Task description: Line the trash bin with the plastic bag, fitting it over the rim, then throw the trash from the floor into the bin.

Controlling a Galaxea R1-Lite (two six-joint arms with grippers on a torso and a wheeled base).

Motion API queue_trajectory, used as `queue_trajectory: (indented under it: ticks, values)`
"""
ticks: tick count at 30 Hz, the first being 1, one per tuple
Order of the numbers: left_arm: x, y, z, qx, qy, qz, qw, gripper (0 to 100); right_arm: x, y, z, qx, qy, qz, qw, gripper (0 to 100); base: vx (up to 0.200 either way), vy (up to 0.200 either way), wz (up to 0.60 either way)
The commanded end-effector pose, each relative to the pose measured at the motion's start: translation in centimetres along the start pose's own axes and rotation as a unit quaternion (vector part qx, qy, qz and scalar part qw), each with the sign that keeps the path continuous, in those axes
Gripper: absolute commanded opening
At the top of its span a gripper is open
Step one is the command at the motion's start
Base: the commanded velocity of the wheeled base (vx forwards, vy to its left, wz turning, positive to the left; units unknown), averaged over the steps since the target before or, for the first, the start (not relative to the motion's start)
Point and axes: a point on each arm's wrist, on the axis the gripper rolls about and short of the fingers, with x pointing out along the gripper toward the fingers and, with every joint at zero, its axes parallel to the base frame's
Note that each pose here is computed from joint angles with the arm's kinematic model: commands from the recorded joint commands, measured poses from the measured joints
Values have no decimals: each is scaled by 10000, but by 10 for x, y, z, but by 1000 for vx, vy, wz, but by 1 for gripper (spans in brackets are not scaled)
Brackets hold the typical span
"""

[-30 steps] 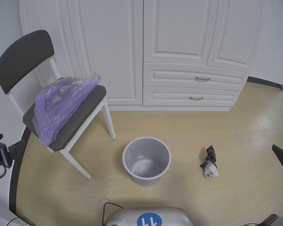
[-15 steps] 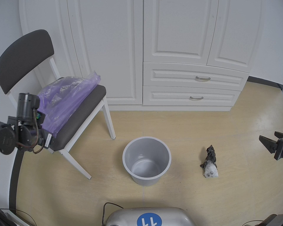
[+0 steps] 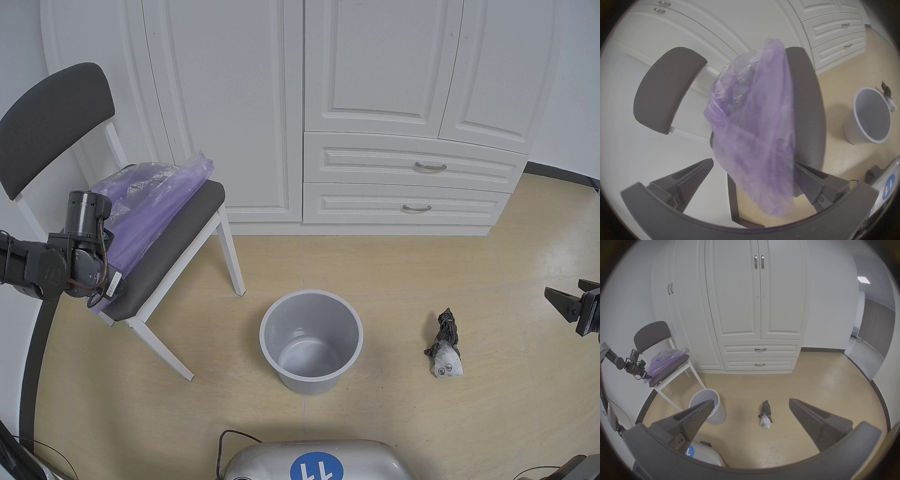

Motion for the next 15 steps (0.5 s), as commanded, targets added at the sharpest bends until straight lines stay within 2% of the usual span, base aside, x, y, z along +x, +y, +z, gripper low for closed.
queue_trajectory:
  ticks: [1, 3, 4, 9, 15]
  values:
    - [3, 10, 4, -120, -26, 183, 9998, 100, 0, -1, 0, 11, 1, -41, 10000, 100, 0, 0, 0]
    - [-6, 27, 9, -324, -222, 353, 9986, 100, -1, -1, 0, 10, -22, -41, 10000, 100, 0, 0, 0]
    - [-6, 27, 9, -324, -222, 353, 9986, 100, -1, -1, 0, 10, -22, -41, 10000, 100, 0, 0, 0]
    - [-20, 53, 9, -345, -370, 603, 9969, 100, -1, -1, 0, 10, -22, -49, 10000, 100, 0, 0, 0]
    - [-32, 67, 11, -410, -541, 770, 9947, 100, -6, -2, 2, 7, -130, -79, 9999, 100, 0, 0, 0]
